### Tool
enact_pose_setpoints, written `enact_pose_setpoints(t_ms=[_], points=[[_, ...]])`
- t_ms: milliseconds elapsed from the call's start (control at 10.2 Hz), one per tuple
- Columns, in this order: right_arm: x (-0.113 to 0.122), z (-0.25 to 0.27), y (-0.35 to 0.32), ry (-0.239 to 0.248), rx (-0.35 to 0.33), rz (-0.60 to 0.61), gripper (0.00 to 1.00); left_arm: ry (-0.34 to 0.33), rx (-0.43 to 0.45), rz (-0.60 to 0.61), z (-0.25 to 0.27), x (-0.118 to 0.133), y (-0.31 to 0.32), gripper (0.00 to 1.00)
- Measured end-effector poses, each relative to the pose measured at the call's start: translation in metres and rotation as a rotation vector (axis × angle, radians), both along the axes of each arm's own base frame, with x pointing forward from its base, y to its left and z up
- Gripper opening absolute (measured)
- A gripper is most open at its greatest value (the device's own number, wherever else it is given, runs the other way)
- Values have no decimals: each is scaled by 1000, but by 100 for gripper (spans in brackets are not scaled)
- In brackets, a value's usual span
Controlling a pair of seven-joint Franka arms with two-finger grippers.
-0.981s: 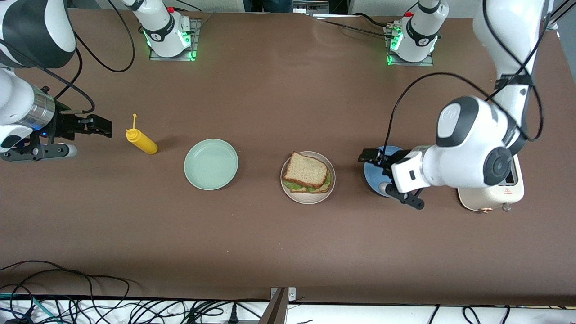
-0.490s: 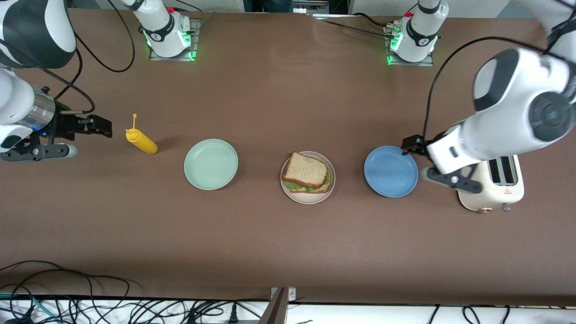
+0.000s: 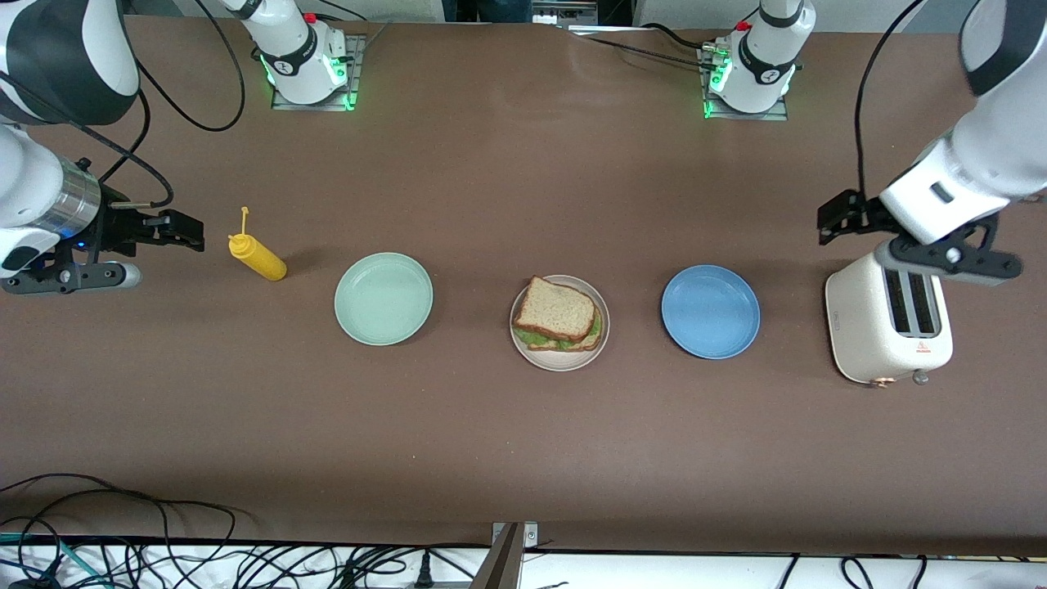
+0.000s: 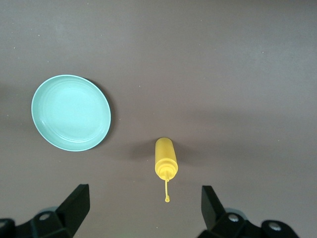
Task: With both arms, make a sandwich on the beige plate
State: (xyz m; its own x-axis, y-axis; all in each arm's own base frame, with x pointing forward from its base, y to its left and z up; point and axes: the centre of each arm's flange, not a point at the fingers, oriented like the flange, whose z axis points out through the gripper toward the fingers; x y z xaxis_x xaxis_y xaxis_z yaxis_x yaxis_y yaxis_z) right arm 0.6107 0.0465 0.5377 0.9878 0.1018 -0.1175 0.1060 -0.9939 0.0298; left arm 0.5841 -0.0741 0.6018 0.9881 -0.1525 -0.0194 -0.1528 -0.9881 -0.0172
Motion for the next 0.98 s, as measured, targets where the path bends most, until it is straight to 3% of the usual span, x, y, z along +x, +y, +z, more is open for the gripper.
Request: enact_pose_setpoints(t_ms=[490,981], points=[[0,0,1,0,0,1,100,-36,17,52,30,-45,17,100],[-1,0,7,0,2,11,100,-26,20,84,32,-55,16,100]])
